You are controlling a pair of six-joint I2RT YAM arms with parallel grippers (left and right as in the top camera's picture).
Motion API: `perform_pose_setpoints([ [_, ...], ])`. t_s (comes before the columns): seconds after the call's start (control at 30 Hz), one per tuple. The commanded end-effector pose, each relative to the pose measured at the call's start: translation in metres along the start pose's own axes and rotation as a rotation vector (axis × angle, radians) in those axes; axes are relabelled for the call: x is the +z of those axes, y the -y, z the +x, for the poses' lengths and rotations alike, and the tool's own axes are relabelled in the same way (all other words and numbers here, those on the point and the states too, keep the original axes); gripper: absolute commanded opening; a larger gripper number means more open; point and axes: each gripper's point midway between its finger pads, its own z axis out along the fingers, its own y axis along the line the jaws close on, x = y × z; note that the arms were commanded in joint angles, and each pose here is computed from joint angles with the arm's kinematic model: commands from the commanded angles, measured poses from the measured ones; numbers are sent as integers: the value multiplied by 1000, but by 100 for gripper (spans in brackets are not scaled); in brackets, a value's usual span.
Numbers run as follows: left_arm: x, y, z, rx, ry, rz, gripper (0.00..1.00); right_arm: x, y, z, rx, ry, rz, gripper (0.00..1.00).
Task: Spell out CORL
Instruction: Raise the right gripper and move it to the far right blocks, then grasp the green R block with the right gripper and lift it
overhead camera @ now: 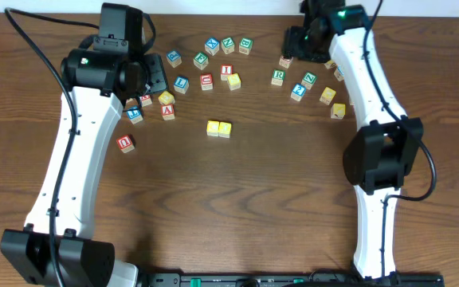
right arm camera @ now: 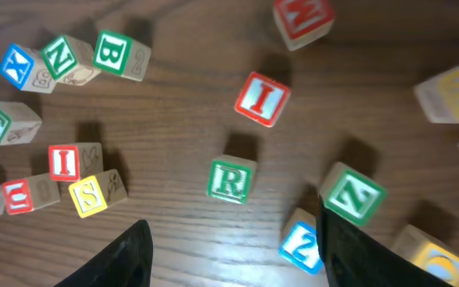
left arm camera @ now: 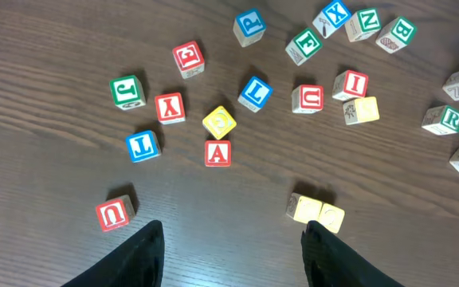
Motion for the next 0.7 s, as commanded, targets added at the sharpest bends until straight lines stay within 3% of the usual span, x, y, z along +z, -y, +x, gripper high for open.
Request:
perform_pose_setpoints([
  [0.0,-5,0,-3,-5,15,3,55,17,-10,9,-12,-7,9,61],
  [0.3,-5,-1,-3,-5,13,2,55,40,-13,15,-40,26,46,55],
  [0.67,-5,-1,-2,-5,12,1,55,51,-10,22,-51,29,92,54],
])
